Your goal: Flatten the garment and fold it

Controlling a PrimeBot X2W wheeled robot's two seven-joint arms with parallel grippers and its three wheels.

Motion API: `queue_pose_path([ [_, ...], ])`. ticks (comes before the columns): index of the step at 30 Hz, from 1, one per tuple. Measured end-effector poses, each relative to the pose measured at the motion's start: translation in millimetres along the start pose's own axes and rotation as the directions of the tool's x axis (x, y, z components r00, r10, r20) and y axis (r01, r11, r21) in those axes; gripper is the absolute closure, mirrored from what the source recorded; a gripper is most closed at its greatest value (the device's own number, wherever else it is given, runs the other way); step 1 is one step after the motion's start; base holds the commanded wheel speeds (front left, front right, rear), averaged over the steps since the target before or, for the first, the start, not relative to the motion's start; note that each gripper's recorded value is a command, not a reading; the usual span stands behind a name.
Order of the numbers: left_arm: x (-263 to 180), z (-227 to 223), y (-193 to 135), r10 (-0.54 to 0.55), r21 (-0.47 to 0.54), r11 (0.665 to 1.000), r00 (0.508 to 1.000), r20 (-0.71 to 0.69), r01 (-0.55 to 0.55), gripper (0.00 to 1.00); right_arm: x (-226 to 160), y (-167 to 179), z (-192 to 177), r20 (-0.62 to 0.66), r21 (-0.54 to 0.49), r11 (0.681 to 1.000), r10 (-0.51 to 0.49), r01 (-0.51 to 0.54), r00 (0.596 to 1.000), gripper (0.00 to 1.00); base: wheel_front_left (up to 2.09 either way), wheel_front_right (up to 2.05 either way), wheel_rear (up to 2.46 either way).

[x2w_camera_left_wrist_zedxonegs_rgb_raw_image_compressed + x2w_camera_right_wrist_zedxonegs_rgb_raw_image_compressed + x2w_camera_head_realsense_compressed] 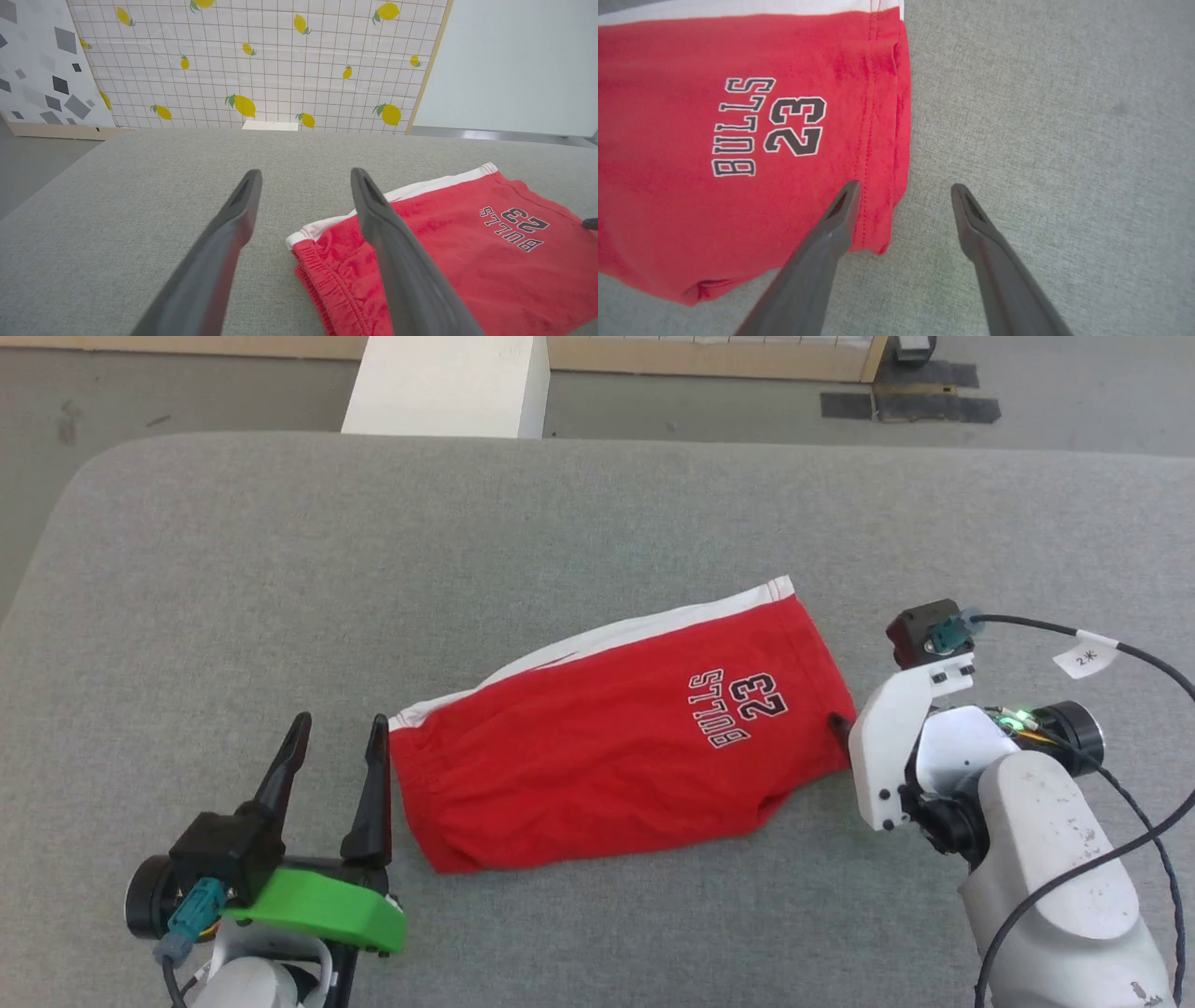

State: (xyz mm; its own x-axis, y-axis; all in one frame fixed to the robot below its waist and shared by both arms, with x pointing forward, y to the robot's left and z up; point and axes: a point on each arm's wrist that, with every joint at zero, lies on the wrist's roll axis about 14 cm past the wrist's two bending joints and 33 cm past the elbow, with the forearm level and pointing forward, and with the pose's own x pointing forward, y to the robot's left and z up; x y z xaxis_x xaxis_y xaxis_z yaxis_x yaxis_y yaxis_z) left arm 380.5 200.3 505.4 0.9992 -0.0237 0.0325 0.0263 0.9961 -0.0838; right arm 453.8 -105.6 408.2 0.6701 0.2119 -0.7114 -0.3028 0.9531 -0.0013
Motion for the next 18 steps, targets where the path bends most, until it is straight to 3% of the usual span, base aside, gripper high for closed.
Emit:
queue_pose_path([
  [8,-3,-18,7,0.018,-0.015,1.000,0.998,-0.055,-0.019,0.00,25,11,-20,-0.100,-0.041,0.999,0.012,-0.016,0.995,0.00,0.00,0.00,0.00],
  [9,-3,-23,9,0.027,-0.021,0.999,0.996,-0.084,-0.028,0.00,33,14,-17,-0.106,-0.043,0.999,0.024,-0.029,0.994,0.53,0.00,0.00,0.00],
  [11,-3,-27,9,0.030,-0.030,0.999,0.993,-0.118,-0.034,0.00,36,18,-15,-0.111,-0.046,0.998,0.033,-0.039,0.993,1.00,0.00,0.00,0.00],
  [18,-8,-46,-3,0.014,-0.065,0.997,0.943,-0.333,-0.038,0.00,32,24,-13,-0.103,-0.026,0.998,0.057,-0.060,0.993,1.00,0.00,0.00,0.00],
])
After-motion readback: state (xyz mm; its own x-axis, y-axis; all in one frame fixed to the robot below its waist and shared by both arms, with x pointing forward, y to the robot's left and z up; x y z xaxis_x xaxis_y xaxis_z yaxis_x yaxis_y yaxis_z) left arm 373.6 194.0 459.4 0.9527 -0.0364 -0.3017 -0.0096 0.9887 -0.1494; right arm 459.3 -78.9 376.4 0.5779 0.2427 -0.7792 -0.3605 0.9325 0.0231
